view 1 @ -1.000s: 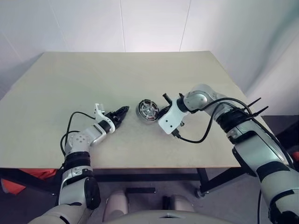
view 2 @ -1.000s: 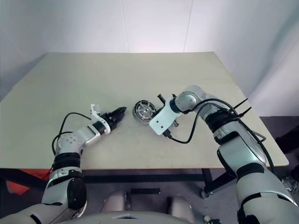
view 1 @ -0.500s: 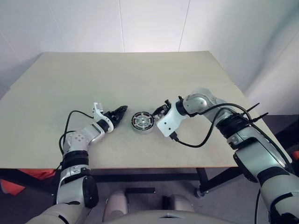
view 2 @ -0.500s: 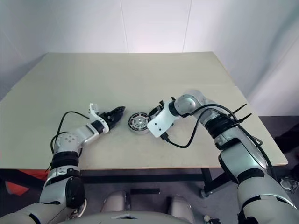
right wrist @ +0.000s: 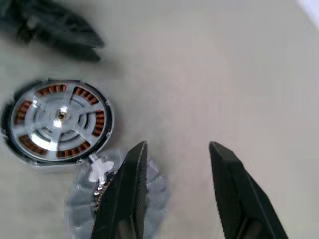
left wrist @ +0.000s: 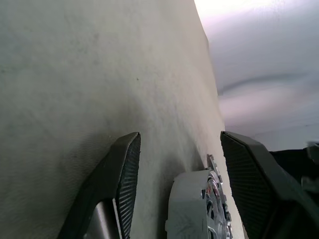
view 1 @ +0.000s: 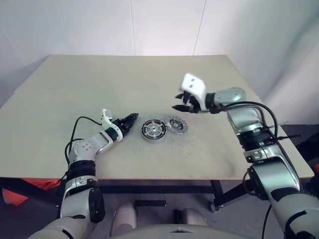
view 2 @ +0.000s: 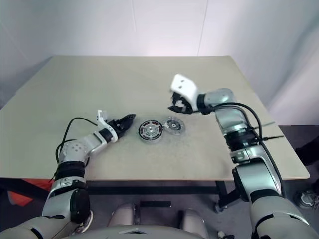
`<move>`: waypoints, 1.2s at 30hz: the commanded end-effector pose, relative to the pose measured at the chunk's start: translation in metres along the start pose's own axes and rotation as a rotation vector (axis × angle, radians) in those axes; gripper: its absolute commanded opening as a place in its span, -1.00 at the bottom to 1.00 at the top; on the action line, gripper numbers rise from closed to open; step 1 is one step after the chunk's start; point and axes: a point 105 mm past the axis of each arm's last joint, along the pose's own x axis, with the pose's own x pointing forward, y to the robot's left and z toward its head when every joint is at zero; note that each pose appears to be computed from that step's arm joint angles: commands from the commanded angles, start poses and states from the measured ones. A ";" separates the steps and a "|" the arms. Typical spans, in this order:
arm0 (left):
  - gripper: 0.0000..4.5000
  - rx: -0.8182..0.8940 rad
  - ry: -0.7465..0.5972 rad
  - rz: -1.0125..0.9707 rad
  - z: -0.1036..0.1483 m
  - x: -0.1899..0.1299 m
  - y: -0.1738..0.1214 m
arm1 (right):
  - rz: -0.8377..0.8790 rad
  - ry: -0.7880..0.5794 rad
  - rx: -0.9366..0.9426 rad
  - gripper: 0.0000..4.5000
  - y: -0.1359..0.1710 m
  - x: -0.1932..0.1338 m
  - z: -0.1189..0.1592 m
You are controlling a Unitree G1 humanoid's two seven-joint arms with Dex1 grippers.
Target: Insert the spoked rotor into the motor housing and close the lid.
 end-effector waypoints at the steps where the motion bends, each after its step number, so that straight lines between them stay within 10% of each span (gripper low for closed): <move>1: 0.21 0.035 0.006 -0.038 0.003 0.004 -0.011 | -0.027 0.036 0.500 -0.04 0.008 -0.025 -0.028; 15: 0.21 0.117 0.109 -0.041 0.002 0.018 -0.020 | -0.092 -0.074 1.220 -0.04 0.046 -0.020 -0.092; 36: 0.21 0.160 0.104 0.005 0.010 0.005 -0.015 | -0.062 -0.209 1.379 -0.04 0.038 0.044 -0.057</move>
